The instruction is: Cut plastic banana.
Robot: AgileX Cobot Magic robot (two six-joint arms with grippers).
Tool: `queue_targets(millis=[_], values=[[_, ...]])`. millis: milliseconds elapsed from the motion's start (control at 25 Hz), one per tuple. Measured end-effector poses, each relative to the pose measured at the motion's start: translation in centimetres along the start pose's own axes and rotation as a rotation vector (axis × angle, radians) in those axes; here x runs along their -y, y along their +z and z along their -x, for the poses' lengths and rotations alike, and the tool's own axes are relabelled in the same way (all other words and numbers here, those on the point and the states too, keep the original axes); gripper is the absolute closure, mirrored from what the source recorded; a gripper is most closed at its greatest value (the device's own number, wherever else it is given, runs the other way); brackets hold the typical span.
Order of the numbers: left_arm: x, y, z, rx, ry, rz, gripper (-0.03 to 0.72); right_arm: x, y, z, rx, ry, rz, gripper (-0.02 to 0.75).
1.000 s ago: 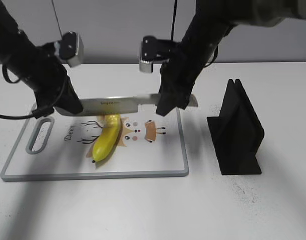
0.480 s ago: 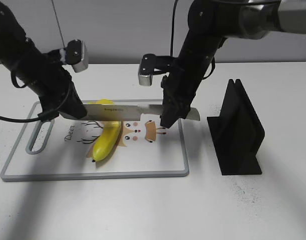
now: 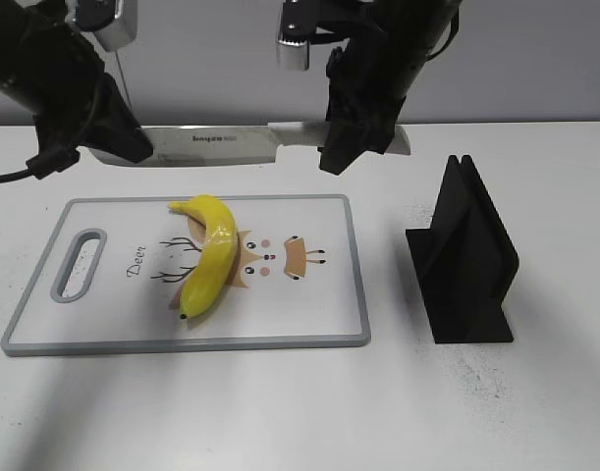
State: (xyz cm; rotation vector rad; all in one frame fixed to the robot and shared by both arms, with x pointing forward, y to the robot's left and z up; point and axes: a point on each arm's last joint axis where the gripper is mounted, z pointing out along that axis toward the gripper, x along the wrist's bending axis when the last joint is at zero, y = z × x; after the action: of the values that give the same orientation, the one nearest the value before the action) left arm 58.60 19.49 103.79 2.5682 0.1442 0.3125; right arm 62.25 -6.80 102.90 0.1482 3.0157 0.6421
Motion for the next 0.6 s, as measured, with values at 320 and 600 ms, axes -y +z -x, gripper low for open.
queue_targets(millis=[320, 600], values=[[-0.24, -1.25, 0.40, 0.004, -0.008, 0.004, 0.439, -0.02, -0.75, 0.01, -0.002, -0.004, -0.023, 0.573], [-0.49, -1.25, 0.37, 0.002, -0.133, 0.031, 0.108, 0.26, -0.82, 0.25, 0.012, 0.023, -0.036, 0.577]])
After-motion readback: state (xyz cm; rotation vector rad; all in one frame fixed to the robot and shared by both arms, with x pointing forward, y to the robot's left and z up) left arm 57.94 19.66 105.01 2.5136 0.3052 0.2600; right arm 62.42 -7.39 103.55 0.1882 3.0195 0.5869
